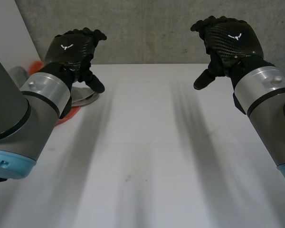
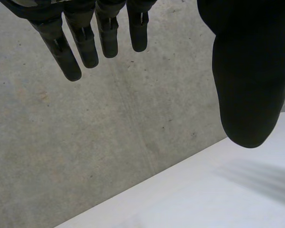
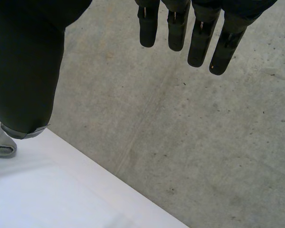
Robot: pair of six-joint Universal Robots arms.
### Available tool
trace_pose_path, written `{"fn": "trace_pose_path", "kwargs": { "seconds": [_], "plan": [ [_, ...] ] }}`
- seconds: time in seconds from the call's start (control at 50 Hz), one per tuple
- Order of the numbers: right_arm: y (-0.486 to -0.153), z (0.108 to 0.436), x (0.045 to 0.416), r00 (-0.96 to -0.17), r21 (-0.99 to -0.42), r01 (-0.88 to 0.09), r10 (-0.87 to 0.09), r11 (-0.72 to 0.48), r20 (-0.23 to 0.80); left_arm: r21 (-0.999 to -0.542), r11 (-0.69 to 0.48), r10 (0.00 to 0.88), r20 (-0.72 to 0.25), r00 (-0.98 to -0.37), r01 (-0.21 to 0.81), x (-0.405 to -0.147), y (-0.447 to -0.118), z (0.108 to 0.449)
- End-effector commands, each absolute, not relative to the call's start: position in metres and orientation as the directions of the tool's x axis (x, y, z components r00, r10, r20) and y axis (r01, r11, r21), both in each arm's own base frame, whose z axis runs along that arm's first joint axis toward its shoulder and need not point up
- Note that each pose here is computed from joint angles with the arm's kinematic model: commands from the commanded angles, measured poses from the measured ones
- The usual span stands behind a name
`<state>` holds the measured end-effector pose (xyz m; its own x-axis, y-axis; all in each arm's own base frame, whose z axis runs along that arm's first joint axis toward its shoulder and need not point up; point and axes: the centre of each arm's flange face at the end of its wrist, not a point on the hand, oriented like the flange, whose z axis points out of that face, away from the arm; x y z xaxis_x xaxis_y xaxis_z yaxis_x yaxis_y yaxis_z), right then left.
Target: Fold the laundry.
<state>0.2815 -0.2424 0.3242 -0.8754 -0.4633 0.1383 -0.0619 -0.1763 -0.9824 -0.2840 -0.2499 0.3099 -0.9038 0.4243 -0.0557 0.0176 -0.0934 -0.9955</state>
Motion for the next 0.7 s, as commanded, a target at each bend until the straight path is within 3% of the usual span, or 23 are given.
{"fn": "trace_pose_path", "kwargs": {
  "seconds": [0.02,0.22,0.36,0.44,0.54,0.7],
  "plan": [
    [-0.243,0.324,0.282,-0.874,-0.982,-0.062,-0.465,-0.177,0.139,-0.995,-0.102,0.384,-0.06,-0.921,0.022,-0.273,-0.266,0.312],
    [-0.244,0.325,0.282,-0.875,-0.982,-0.06,-0.463,-0.178,0.138,-0.993,-0.112,0.367,-0.065,-0.928,0.025,-0.269,-0.273,0.315],
    [-0.247,0.326,0.28,-0.878,-0.982,-0.065,-0.458,-0.175,0.139,-0.992,-0.117,0.427,-0.096,-0.899,0.05,-0.268,-0.297,0.306],
    [-0.247,0.325,0.281,-0.875,-0.979,-0.088,-0.455,-0.186,0.165,-0.986,-0.128,0.431,-0.151,-0.889,0.106,-0.254,-0.327,0.295],
    [-0.247,0.322,0.281,-0.869,-0.971,-0.132,-0.449,-0.2,0.21,-0.966,-0.105,0.339,-0.258,-0.905,0.236,-0.214,-0.386,0.264],
    [-0.25,0.314,0.283,-0.862,-0.968,-0.162,-0.45,-0.191,0.233,-0.906,-0.075,0.261,-0.421,-0.869,0.417,-0.178,-0.444,0.213]
  ]
}}
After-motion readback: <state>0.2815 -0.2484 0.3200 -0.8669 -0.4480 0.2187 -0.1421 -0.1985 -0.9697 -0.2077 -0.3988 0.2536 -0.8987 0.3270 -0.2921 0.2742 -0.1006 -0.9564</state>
